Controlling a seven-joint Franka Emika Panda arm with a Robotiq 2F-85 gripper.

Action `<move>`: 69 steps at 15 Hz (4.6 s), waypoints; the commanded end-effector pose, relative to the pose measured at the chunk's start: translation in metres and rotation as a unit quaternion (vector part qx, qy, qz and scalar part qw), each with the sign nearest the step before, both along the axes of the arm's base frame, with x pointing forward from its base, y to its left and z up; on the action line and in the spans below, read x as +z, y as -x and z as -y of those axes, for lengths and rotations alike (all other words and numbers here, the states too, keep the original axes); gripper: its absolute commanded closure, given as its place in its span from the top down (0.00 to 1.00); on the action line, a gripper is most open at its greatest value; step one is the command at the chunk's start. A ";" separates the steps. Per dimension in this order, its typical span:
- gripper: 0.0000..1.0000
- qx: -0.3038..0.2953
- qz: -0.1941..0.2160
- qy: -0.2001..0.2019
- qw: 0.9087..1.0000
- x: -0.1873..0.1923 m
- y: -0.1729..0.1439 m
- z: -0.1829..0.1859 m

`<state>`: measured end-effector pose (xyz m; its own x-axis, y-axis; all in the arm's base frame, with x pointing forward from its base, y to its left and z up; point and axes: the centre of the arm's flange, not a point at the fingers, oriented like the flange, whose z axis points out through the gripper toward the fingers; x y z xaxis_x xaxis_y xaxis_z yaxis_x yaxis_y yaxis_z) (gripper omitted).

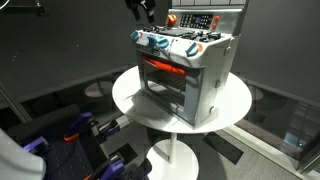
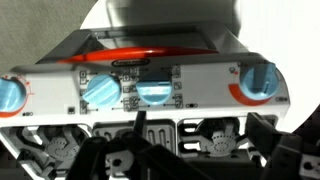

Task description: Press the right top button on the stove

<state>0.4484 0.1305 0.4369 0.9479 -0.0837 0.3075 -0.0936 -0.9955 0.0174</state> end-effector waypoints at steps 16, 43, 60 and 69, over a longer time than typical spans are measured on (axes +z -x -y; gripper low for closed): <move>1.00 -0.109 0.113 0.032 0.987 0.015 -0.144 0.084; 1.00 -0.227 0.079 0.048 0.969 0.004 -0.166 0.164; 1.00 -0.218 0.090 0.039 0.971 -0.006 -0.182 0.171; 1.00 -0.211 0.099 0.037 0.972 -0.004 -0.188 0.168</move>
